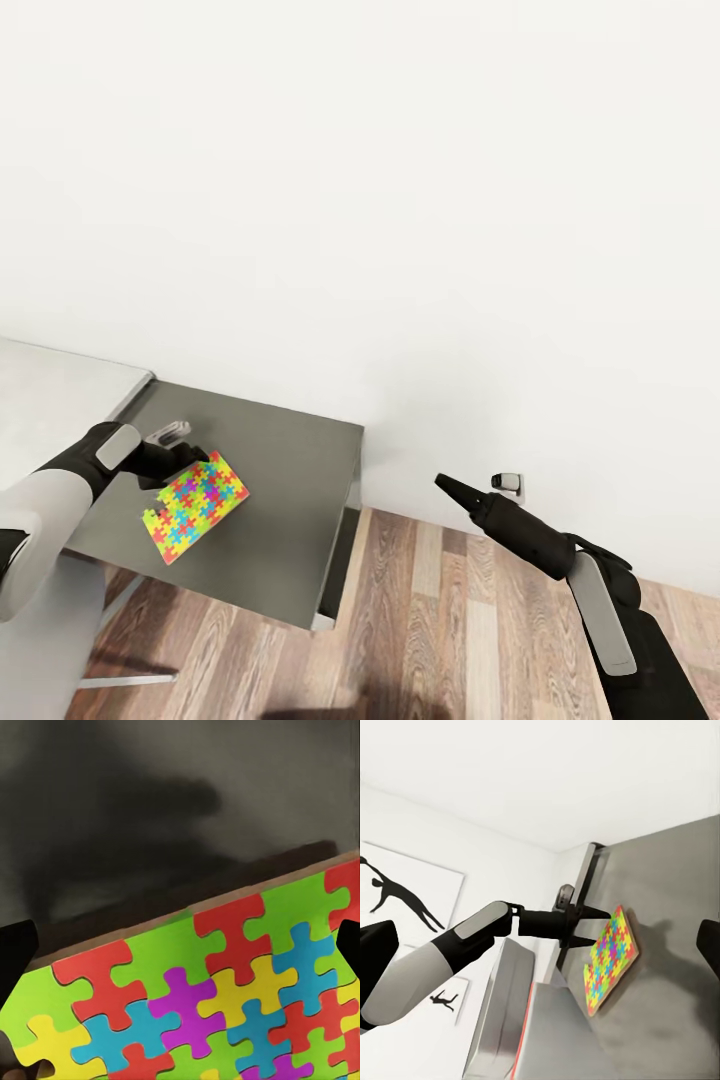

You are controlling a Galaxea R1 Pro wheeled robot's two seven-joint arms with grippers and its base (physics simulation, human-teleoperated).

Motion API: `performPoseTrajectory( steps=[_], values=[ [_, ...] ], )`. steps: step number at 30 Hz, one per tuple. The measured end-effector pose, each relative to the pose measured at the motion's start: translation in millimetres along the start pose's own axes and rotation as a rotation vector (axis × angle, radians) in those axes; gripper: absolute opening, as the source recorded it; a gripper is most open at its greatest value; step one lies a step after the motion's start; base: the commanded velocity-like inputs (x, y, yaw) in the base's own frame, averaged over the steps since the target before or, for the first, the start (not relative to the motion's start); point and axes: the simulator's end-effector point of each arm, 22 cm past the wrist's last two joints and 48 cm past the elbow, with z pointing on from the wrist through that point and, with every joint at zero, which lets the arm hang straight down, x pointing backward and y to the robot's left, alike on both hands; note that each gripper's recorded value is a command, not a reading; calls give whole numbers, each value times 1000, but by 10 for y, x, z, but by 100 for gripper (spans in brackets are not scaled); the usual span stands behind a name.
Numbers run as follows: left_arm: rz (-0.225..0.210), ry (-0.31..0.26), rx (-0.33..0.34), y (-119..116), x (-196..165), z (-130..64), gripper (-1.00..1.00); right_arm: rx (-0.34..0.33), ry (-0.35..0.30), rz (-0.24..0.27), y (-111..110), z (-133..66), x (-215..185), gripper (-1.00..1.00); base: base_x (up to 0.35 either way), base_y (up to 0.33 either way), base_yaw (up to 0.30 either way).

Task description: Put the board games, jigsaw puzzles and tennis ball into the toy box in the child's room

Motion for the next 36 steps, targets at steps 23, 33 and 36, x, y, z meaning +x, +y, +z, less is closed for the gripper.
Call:
performPoseTrajectory(
  steps=[23,33,36],
  values=[
    [-1,1,3,-13,5,3,100,0,0,0,-1,0,1,100,-8,-120,0],
    [0,1,2,-12,4,3,100,0,0,0,-1,0,0,100,-7,-52,0],
    [-1,1,3,-14,4,4,100,0,0,1,-2,0,1,100,-27,-96,0]
  ],
)
